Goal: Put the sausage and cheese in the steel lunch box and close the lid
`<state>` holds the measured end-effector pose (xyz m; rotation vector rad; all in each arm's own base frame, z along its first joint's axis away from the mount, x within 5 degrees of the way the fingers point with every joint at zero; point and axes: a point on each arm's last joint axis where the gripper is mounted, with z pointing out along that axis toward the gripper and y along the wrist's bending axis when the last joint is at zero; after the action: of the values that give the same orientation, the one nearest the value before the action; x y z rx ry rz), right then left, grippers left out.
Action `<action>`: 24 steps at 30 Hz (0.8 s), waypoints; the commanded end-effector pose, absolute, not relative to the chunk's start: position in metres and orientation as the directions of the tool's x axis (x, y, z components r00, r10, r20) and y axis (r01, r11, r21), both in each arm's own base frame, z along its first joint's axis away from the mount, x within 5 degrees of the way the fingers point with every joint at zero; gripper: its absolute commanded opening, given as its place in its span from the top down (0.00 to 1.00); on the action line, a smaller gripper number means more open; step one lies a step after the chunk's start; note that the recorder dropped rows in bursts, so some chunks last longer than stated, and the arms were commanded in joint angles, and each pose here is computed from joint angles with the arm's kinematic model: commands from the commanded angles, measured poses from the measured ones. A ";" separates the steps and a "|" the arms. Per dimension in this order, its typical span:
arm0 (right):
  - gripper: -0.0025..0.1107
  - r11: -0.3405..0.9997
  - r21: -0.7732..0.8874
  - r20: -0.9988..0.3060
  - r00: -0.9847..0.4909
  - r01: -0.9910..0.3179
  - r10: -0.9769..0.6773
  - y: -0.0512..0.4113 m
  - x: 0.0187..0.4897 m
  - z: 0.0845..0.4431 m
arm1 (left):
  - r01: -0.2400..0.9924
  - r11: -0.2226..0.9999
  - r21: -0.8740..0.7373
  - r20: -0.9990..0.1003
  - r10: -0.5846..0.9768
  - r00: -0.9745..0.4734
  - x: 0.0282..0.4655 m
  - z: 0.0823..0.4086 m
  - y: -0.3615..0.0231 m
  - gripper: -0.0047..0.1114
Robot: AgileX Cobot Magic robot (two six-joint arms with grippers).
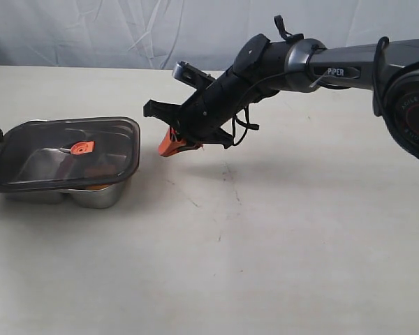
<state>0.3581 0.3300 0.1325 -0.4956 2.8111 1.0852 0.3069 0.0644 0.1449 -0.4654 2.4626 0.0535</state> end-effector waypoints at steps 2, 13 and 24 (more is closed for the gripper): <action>0.99 0.693 0.634 -0.222 -0.939 -0.343 -0.261 0.329 0.360 0.139 | -0.347 0.933 -0.096 -0.604 -0.332 -0.724 0.310 0.146 0.064 0.96; 0.99 0.694 0.632 -0.224 -0.939 -0.344 -0.261 0.329 0.360 0.139 | -0.302 0.948 -0.095 -0.566 -0.301 -0.768 0.312 0.138 0.040 0.96; 0.99 0.695 0.632 -0.226 -0.939 -0.344 -0.260 0.329 0.360 0.139 | -0.190 0.973 -0.132 -0.613 -0.230 -0.756 0.320 0.141 0.009 0.96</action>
<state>0.3596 0.3301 0.1326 -0.4816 2.7995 1.0784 0.3165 0.0212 0.1409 -0.3321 2.4678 -0.0409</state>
